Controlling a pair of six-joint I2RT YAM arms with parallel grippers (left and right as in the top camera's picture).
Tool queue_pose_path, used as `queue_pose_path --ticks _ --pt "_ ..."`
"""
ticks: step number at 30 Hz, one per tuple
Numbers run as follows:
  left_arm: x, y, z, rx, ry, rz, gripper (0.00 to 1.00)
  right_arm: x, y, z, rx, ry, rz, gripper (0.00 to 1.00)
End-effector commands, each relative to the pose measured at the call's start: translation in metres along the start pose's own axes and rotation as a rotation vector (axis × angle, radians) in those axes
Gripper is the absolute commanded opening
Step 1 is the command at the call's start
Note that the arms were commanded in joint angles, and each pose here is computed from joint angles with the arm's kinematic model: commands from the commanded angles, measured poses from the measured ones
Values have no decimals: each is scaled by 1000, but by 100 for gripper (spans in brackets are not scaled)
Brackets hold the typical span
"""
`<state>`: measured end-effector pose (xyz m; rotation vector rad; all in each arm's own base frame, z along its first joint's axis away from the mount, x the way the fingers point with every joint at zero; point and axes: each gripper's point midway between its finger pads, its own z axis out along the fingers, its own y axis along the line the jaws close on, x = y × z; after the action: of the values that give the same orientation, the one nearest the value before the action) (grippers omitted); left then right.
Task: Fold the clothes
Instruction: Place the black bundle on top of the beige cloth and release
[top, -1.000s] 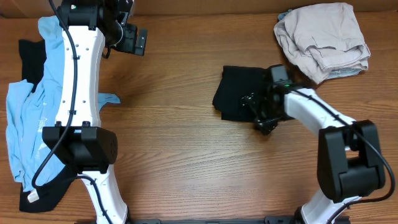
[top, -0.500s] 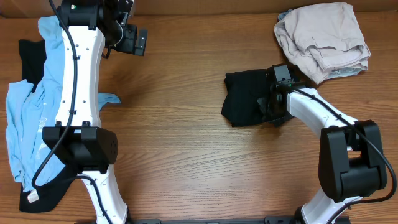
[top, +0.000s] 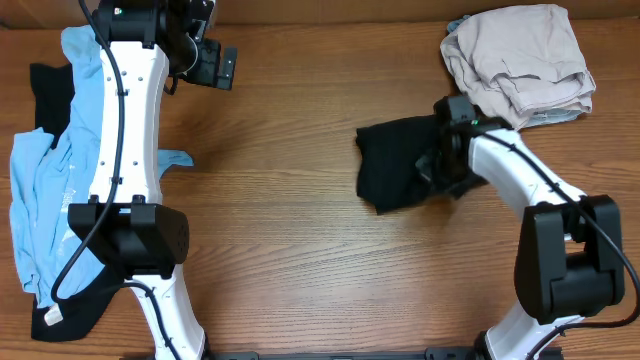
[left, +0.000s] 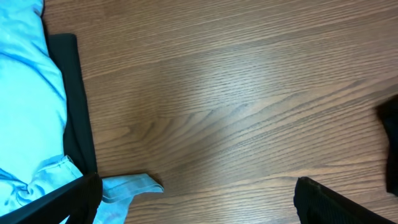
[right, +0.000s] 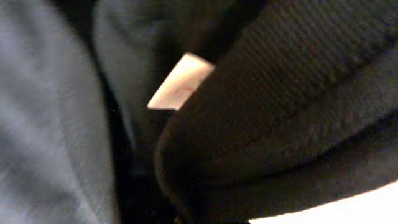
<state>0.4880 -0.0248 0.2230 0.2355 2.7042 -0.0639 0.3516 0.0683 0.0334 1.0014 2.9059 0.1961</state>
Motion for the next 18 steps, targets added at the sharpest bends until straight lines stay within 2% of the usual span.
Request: queue_pose_path --ticks 1,7,9,18 --pt "1 1 4 1 9 -12 100 -21 43 -65 -174 -84 -163 4" --pt "0 1 4 1 3 -12 100 -51 71 -148 -294 -266 -258 4" --pt "0 1 4 1 4 -12 100 -72 77 -178 -335 -363 -260 4" --pt "0 1 4 1 4 -12 100 -162 71 -240 -478 -679 -184 4"
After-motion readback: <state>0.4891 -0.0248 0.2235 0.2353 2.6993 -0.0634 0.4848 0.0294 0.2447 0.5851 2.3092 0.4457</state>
